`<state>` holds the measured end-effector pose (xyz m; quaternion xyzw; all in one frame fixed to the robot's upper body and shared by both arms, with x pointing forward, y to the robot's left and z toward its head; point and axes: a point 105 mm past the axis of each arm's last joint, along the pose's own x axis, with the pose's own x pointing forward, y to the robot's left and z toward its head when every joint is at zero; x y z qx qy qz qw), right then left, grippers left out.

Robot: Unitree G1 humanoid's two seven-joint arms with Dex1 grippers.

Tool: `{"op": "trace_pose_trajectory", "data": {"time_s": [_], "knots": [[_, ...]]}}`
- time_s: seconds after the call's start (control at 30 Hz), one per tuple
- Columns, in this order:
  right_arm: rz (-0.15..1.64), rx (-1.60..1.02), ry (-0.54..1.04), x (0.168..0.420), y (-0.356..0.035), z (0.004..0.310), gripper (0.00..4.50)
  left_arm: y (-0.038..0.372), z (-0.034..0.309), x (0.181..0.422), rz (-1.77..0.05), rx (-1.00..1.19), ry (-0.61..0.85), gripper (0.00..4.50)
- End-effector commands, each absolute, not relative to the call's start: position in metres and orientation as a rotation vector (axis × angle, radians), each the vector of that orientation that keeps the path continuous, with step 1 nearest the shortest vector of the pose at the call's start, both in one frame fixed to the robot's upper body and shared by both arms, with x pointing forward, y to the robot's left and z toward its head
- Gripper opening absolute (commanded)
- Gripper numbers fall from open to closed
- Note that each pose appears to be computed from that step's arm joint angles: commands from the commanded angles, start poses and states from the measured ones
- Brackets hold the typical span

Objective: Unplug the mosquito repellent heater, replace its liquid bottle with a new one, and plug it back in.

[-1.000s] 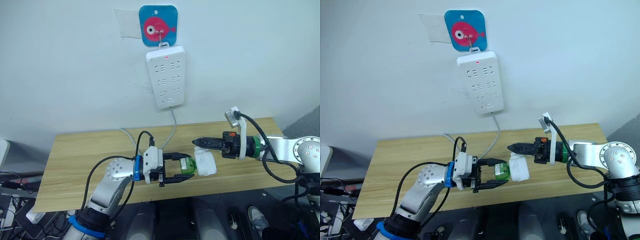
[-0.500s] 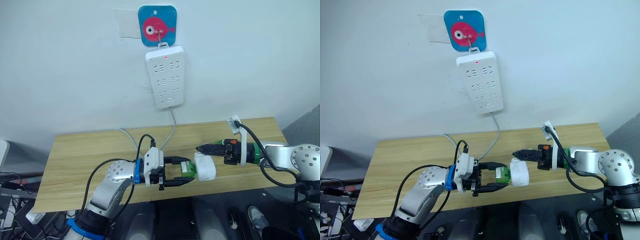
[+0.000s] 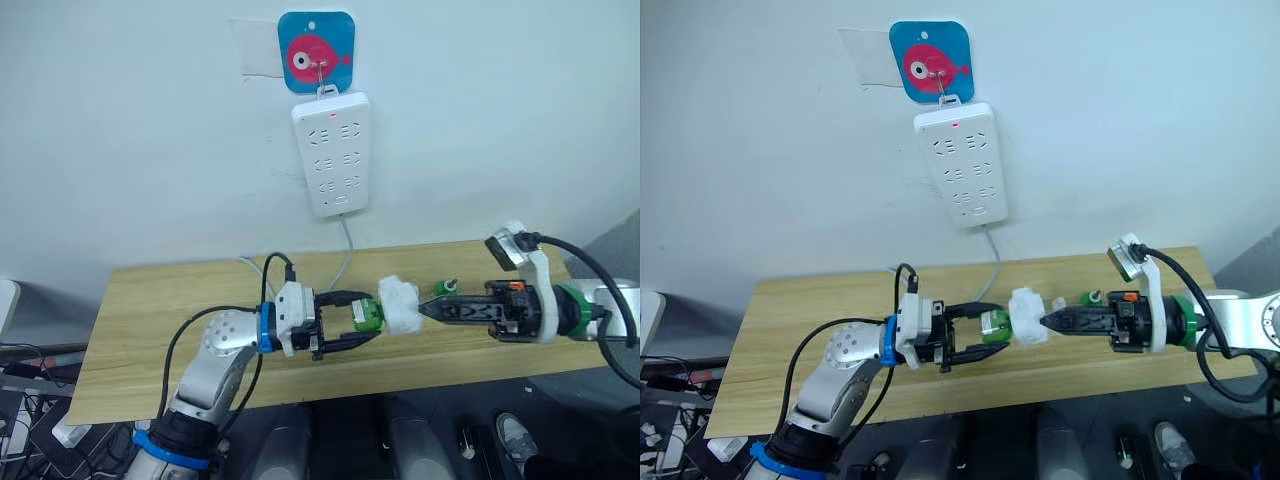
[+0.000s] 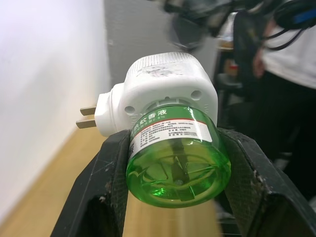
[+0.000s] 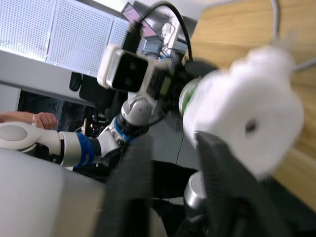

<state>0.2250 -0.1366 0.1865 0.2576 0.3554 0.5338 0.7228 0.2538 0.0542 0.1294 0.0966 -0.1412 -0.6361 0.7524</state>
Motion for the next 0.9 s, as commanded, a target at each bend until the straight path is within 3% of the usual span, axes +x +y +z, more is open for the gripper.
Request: {"op": "trace_pose_trajectory", "data": {"time_s": [0.03,0.2,0.33,0.6,0.9], "knots": [[1.095,0.605,0.785,0.233,-0.146,0.183,2.89,0.056,0.149,0.255,-1.359,0.306,-0.48,2.24],[1.067,0.686,0.796,0.241,-0.15,0.176,4.48,0.056,0.15,0.249,-1.397,0.488,-0.64,2.24],[1.068,0.718,0.809,0.245,-0.152,0.175,4.48,0.058,0.145,0.248,-1.418,0.556,-0.676,2.24],[1.17,0.692,0.795,0.239,-0.132,0.181,4.48,0.054,0.144,0.252,-1.393,0.485,-0.642,2.24],[1.131,0.658,0.804,0.239,-0.119,0.169,4.48,0.05,0.147,0.252,-1.39,0.439,-0.626,2.24]]}}
